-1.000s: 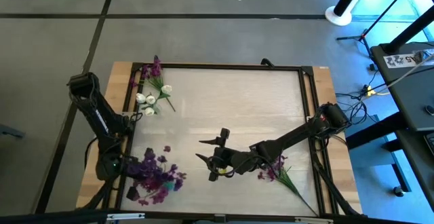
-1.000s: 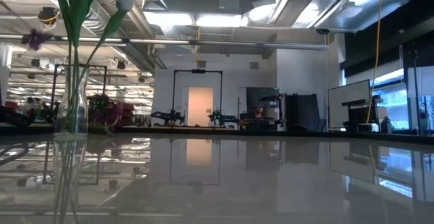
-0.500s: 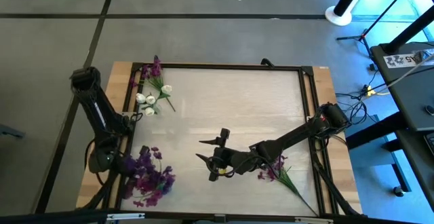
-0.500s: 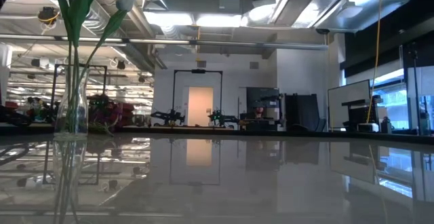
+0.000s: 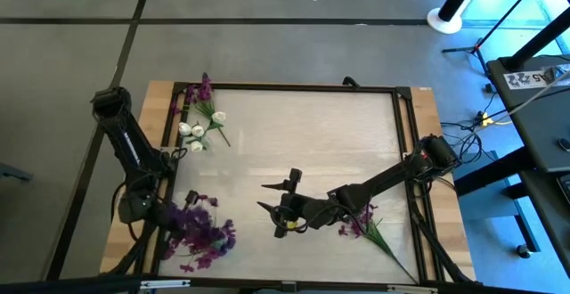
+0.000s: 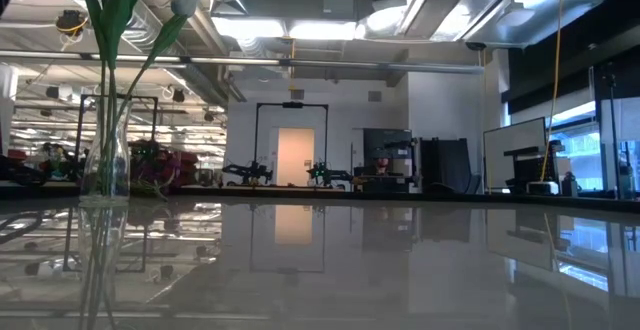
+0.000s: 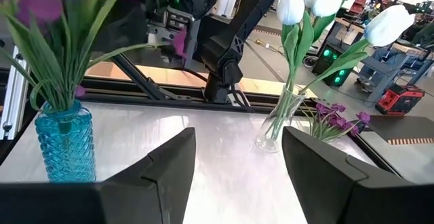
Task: Sort flowers into vase by color
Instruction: Put the violet flowers into the transparent blue vase
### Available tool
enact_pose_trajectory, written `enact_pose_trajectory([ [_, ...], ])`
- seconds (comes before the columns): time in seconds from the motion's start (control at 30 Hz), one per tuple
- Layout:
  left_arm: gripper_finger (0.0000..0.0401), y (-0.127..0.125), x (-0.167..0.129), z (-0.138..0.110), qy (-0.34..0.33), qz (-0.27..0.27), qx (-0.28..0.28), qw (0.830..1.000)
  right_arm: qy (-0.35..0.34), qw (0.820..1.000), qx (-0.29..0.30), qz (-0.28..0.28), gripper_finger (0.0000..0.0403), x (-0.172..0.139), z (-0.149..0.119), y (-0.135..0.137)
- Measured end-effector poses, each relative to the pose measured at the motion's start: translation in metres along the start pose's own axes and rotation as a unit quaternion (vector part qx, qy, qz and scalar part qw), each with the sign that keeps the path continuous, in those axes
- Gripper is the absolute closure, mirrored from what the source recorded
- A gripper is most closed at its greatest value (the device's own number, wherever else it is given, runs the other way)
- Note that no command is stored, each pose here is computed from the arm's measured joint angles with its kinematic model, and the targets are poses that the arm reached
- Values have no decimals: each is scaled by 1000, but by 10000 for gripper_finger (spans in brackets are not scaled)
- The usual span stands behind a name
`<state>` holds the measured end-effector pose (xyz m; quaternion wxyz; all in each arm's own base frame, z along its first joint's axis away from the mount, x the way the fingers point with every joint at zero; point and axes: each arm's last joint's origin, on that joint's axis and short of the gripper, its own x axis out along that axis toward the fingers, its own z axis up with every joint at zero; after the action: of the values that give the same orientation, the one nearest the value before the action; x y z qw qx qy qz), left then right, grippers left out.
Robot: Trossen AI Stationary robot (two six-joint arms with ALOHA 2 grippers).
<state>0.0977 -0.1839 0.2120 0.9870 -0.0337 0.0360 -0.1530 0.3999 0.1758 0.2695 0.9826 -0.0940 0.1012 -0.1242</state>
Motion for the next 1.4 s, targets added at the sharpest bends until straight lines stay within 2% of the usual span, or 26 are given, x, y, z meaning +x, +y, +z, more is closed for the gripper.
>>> enact_pose_trajectory([
  [0.07,388,-1,1,-2,4,-5,4,1000,0,1000,0,0,185,0,0,0],
  [0.17,388,-3,3,-7,19,-29,18,999,0,1000,-1,0,185,0,0,0],
  [0.43,394,-9,6,-17,36,-32,23,999,4,1000,-4,0,185,0,-1,0],
  [0.53,391,-9,7,-19,39,-32,25,998,7,1000,-7,0,185,0,-2,0],
  [0.63,371,-8,6,-17,36,-30,41,998,9,1000,-8,0,185,0,-2,0],
  [0.83,306,0,-4,7,45,-20,45,998,9,1000,-12,0,185,-1,-1,0],
  [1.03,258,14,-19,29,95,-29,0,995,16,1000,-17,0,184,-5,2,-4],
  [1.27,246,23,-33,55,124,-79,-55,988,29,999,-26,9,184,-7,2,-6],
  [1.4,251,25,-38,69,131,-107,-69,983,30,998,-26,54,184,-8,2,-3],
])
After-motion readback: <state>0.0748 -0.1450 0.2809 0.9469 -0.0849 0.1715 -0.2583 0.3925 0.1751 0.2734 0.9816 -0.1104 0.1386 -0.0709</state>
